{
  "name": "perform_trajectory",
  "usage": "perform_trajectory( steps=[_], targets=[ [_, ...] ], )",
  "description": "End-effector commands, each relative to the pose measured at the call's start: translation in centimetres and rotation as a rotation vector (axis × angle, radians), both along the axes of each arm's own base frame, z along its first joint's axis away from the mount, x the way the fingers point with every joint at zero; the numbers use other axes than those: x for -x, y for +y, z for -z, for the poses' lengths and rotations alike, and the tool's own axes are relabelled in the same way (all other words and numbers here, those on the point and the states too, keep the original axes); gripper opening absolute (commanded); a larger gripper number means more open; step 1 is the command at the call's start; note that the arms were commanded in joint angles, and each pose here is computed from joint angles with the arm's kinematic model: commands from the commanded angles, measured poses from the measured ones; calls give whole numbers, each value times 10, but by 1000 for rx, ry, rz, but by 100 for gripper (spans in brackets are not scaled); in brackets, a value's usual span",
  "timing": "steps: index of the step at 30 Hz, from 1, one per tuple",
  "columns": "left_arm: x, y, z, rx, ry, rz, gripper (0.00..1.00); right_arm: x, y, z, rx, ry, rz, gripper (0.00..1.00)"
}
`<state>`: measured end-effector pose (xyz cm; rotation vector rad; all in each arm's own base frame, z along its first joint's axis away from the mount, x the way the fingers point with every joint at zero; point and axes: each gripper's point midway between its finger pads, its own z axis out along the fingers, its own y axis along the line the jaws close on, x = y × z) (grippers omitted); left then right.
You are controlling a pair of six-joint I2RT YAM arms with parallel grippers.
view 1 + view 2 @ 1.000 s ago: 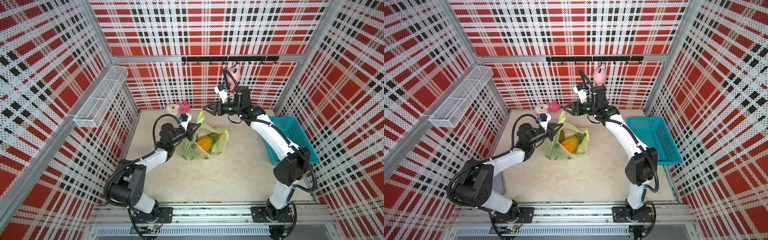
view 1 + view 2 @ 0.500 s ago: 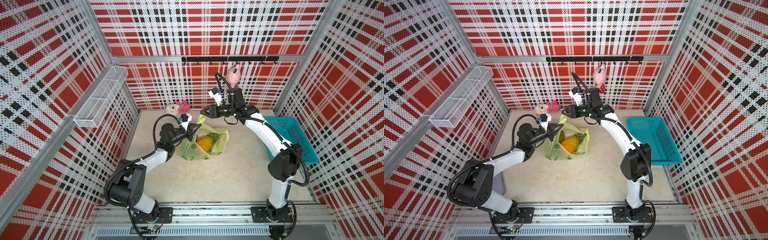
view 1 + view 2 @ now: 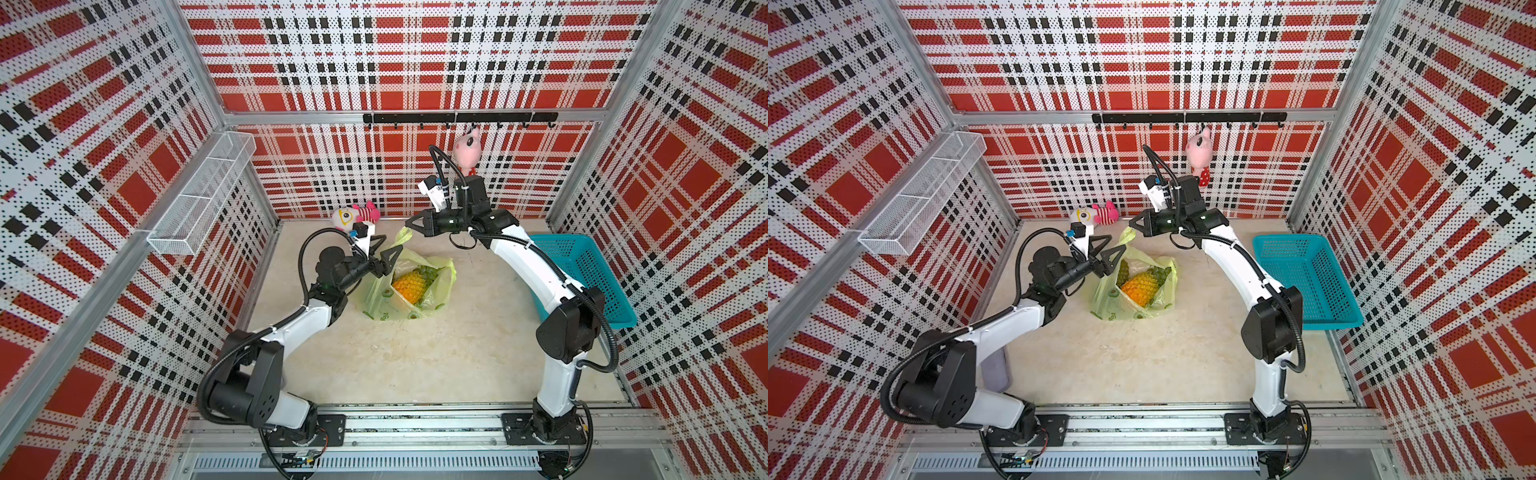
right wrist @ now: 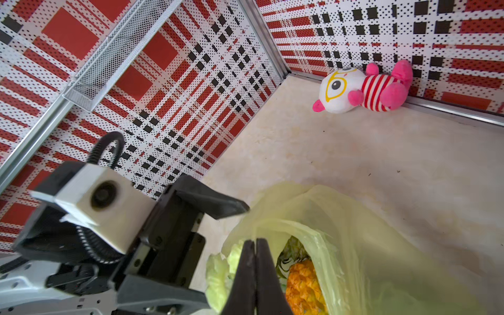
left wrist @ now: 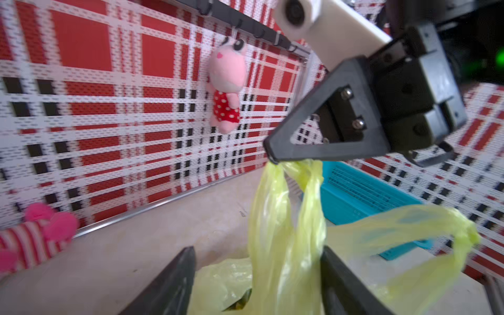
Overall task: Place the pineapple into a plastic bag & tie a knot
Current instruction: Cross the plastic bag at the center of the board.
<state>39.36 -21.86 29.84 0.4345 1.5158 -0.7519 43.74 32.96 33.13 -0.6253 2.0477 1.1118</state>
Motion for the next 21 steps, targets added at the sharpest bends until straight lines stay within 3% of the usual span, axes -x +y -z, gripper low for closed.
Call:
perform_trajectory(
  steps=[1, 5, 11, 21],
  targets=[
    [5, 16, -5, -28, 76, -211, 84, -12, -23, -3, 17, -34, 46, 0],
    [24, 6, -13, -35, 141, -278, 88, -19, -29, -1, 11, -36, 45, 0],
    [51, -52, -29, 87, 280, -146, 90, -25, -30, 2, 10, -32, 50, 0],
    [82, -126, -9, 148, 507, 3, 78, -29, -31, 2, 9, -29, 60, 0]
  ],
)
